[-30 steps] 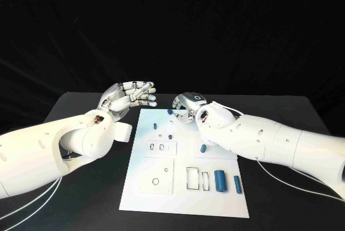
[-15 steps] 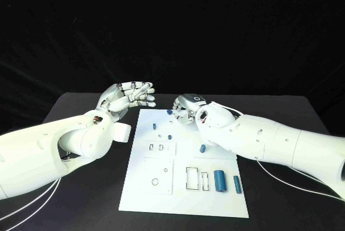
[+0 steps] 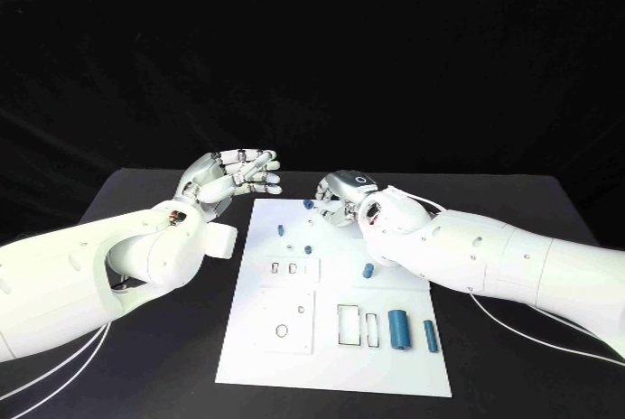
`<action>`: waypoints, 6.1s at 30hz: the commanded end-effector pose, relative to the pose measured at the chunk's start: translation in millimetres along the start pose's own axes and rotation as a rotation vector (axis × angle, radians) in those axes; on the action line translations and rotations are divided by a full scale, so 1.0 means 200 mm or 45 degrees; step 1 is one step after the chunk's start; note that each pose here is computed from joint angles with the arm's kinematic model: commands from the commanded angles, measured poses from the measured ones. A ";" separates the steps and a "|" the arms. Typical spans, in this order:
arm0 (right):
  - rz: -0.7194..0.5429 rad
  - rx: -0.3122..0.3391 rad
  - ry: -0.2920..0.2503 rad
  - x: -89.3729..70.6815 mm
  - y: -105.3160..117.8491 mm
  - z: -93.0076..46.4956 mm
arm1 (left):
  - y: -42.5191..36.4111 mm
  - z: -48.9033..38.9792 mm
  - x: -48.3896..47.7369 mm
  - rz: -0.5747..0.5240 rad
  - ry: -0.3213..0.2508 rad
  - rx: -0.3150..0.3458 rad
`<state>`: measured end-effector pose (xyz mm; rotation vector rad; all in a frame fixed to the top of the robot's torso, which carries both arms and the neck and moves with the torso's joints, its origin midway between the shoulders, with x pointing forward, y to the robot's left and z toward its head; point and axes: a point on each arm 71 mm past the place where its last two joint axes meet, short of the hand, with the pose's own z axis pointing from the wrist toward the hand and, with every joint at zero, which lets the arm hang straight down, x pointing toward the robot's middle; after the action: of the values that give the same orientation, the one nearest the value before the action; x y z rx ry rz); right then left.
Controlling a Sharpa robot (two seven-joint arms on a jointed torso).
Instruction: Assemble the parts on the task board
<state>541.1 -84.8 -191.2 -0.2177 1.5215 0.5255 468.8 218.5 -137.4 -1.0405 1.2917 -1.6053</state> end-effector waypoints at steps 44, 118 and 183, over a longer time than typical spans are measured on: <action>0.042 0.176 0.103 -0.06 0.06 0.16 | -0.002 0.023 0.008 -0.013 0.017 0.011; 0.034 0.224 0.148 0.01 0.09 0.24 | -0.013 0.053 0.057 -0.023 0.047 0.011; 0.189 0.041 -0.112 -0.05 0.12 0.12 | -0.028 0.051 0.034 -0.014 0.036 0.011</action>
<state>554.5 -57.8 -179.8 -0.0605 1.5293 0.5590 476.0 211.6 -132.2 -1.0331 1.2985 -1.6153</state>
